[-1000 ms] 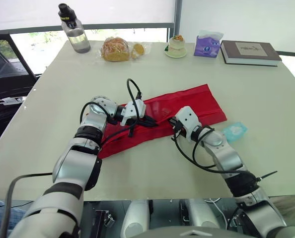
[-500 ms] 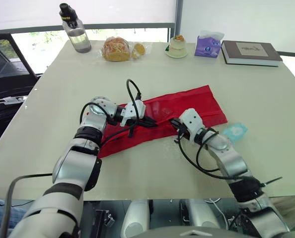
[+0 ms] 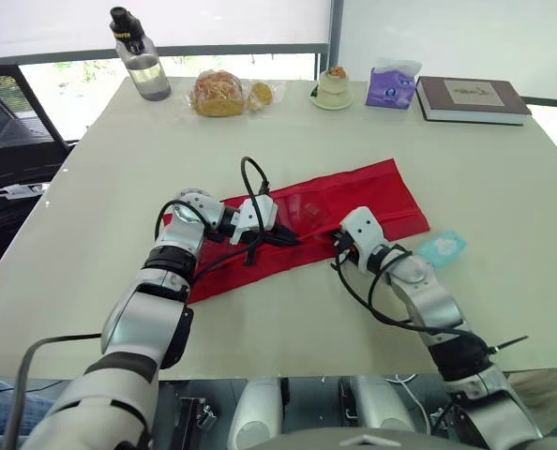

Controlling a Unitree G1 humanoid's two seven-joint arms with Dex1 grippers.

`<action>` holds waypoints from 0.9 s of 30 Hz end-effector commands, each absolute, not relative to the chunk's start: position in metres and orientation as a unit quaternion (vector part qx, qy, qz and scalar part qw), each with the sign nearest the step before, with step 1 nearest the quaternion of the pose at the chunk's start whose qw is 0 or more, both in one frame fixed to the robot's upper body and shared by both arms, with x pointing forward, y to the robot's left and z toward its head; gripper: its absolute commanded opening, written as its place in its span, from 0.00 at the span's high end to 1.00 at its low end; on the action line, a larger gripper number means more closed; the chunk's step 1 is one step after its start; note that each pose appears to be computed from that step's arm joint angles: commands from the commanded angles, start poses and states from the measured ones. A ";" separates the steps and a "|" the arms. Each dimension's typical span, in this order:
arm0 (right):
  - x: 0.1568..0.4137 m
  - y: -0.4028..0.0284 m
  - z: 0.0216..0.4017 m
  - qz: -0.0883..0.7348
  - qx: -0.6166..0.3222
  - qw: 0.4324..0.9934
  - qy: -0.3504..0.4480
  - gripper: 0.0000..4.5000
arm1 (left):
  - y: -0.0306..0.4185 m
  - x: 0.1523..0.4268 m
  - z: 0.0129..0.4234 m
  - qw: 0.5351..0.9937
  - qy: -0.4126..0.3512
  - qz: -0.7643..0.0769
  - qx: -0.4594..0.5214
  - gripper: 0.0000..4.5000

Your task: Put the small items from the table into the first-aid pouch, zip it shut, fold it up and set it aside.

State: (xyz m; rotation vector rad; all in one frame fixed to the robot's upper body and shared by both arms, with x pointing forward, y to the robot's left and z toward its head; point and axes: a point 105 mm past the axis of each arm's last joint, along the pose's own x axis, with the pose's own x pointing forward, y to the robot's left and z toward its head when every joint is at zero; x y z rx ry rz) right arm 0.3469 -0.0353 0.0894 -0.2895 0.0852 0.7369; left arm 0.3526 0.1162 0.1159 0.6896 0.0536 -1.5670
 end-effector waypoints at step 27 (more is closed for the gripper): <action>0.296 -0.084 0.126 0.400 -0.076 0.913 -0.017 0.97 | 0.136 0.349 0.129 0.635 0.037 -0.701 0.322 1.00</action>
